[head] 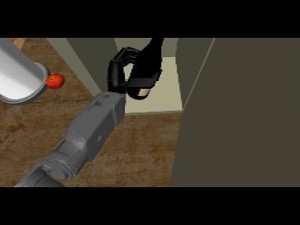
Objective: Pick up the wine, place it into the cabinet and close the cabinet
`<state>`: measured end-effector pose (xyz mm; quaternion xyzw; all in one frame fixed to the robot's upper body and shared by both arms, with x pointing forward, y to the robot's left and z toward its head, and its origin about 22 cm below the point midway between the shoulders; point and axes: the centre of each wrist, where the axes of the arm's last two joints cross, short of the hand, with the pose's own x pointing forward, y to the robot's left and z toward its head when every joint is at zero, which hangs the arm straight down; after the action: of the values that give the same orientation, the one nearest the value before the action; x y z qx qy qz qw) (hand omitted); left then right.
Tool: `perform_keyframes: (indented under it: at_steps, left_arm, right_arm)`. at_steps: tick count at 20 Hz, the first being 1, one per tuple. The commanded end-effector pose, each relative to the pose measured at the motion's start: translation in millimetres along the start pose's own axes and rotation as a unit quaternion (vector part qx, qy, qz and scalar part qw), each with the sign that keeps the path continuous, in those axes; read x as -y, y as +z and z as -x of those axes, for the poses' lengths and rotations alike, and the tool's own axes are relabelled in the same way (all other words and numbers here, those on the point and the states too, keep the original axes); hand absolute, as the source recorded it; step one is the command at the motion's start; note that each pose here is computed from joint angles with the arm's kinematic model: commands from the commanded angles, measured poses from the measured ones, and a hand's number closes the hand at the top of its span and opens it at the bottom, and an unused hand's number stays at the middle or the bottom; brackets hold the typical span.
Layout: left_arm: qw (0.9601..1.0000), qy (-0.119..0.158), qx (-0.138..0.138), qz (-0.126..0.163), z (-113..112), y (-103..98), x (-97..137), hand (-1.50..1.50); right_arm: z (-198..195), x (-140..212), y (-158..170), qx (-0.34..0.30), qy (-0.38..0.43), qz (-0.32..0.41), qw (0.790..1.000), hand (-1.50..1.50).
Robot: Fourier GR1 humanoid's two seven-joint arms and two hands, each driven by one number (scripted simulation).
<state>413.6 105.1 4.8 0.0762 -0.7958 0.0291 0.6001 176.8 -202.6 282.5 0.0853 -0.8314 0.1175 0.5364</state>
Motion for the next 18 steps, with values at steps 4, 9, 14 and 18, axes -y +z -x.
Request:
perform_keyframes:
  at_steps: [4, 9, 14, 18]
  left_arm:
    - [0.9956, -0.086, 0.009, -0.036, -8, -12, 0, 1.5]
    - [0.9946, -0.098, -0.01, -0.034, -5, -16, -12, 1.5]
    - [0.9917, -0.115, -0.01, -0.056, -14, -30, -24, 1.5]
    - [0.9895, -0.128, -0.041, -0.052, 5, -12, -26, 1.5]
  right_arm:
    - [3, 2, 17, 0.013, -0.007, -0.017, 1.0, -1.5]
    - [-13, -4, 4, 0.012, -0.007, -0.029, 0.999, -1.5]
    - [-13, -9, 8, 0.024, -0.012, -0.031, 0.999, -1.5]
    - [-9, -8, 10, 0.025, -0.014, -0.035, 0.999, -1.5]
